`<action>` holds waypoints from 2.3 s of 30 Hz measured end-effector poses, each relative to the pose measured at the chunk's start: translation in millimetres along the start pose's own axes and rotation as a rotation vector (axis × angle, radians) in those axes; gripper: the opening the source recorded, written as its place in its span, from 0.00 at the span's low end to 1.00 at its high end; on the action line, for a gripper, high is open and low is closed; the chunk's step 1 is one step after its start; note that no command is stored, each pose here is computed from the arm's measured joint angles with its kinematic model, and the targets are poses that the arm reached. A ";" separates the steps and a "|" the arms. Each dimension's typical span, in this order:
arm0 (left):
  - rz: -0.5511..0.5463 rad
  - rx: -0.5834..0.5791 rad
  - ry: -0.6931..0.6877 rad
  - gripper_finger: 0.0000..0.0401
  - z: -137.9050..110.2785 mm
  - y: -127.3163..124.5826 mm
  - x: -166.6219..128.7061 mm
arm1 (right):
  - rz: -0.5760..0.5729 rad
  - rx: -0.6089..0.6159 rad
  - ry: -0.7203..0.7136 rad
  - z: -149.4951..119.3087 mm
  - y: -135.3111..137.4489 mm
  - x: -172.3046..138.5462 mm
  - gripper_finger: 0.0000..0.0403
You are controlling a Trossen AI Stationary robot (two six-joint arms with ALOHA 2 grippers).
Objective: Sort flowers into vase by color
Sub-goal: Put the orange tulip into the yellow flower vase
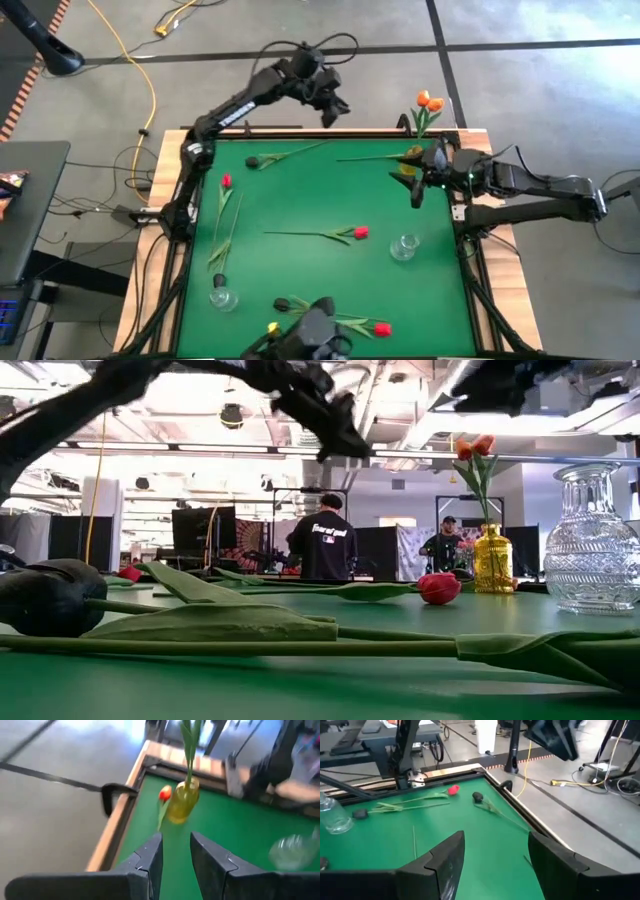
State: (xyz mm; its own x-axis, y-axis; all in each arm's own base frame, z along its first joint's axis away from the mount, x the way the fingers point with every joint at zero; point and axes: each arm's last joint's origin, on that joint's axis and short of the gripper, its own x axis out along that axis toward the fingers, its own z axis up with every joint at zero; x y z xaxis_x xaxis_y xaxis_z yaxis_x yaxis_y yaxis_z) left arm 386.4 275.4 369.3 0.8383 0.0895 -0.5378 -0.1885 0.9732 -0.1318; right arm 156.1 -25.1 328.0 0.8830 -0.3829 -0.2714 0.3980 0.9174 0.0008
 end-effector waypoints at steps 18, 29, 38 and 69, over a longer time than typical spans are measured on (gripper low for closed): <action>-0.014 -0.136 0.268 0.22 -72.4 -13.9 -90.0 | -0.049 -0.058 0.671 12.8 -45.9 177.6 0.52; 0.114 -0.191 0.165 0.22 -72.1 -39.1 -131.8 | -0.163 -0.264 1.195 -46.3 -94.2 251.9 0.52; 0.129 -0.244 0.133 0.22 -69.0 -42.2 -138.5 | -0.116 -0.281 1.411 -90.7 -121.0 269.2 0.52; 0.159 -0.205 0.131 0.22 -68.4 -41.0 -138.5 | 0.120 -0.406 1.427 -112.2 -142.1 277.1 0.05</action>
State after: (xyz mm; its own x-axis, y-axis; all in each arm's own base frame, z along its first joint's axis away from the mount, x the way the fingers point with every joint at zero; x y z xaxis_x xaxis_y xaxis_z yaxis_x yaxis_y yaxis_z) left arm 243.1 208.6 392.2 0.7191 0.1960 -0.6667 -0.4227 0.8848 -0.1958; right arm 316.3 -249.3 144.7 -0.1733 -0.0982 -0.9800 0.0359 0.9937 -0.1059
